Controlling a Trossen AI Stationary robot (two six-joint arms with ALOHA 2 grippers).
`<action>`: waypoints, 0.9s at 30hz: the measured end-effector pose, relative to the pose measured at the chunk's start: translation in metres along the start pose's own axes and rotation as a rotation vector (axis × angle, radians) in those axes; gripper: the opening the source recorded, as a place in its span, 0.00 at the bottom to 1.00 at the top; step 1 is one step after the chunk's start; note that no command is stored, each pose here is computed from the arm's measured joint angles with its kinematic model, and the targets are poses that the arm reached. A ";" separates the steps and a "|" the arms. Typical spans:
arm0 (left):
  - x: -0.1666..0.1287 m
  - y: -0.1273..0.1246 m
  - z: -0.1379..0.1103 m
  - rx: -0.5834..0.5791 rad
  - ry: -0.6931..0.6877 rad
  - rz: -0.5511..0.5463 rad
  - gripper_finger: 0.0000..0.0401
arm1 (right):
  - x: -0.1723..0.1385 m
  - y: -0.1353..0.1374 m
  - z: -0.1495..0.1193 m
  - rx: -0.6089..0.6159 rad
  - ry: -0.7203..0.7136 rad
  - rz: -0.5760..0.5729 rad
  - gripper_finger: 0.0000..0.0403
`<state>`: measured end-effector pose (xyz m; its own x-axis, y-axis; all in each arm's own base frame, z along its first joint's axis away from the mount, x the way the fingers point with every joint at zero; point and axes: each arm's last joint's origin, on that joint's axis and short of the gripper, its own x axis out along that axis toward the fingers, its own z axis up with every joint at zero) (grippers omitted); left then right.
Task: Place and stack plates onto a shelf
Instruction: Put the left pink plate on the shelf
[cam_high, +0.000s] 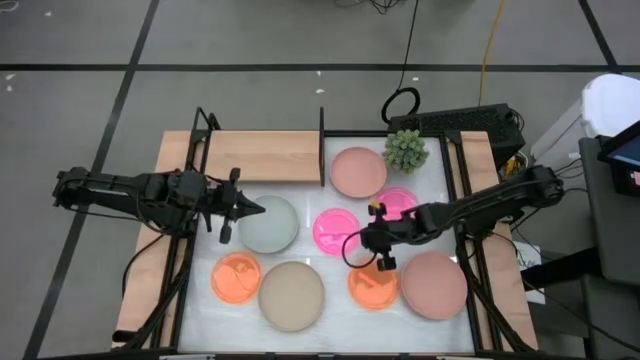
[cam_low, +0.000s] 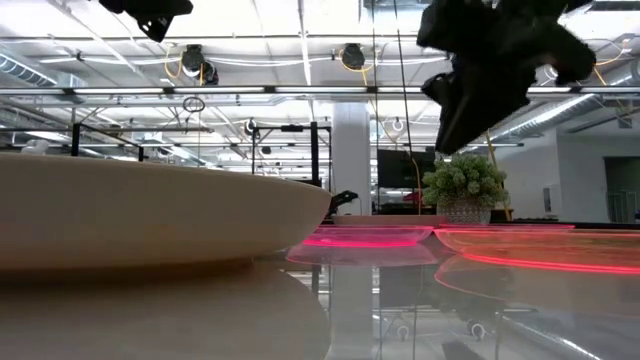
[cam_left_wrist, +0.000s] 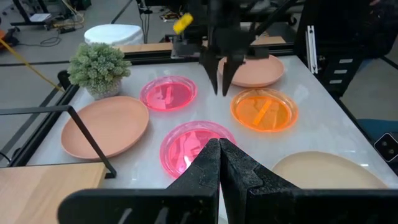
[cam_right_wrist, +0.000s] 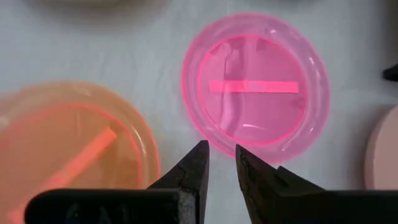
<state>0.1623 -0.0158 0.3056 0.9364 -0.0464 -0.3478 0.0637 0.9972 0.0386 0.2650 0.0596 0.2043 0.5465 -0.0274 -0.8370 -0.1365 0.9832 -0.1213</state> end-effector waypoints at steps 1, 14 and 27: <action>0.000 0.000 0.000 -0.001 0.000 0.000 0.01 | 0.004 0.001 0.000 -0.029 0.009 0.000 0.17; 0.000 0.000 0.000 -0.001 0.000 0.000 0.01 | 0.050 0.007 -0.006 -0.403 0.103 0.013 0.17; 0.000 0.000 0.000 0.001 0.000 0.001 0.01 | 0.073 0.009 -0.012 -0.612 0.174 -0.036 0.27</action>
<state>0.1622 -0.0157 0.3055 0.9365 -0.0456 -0.3478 0.0633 0.9972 0.0397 0.2936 0.0637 0.1354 0.4244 -0.1382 -0.8948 -0.5962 0.7011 -0.3911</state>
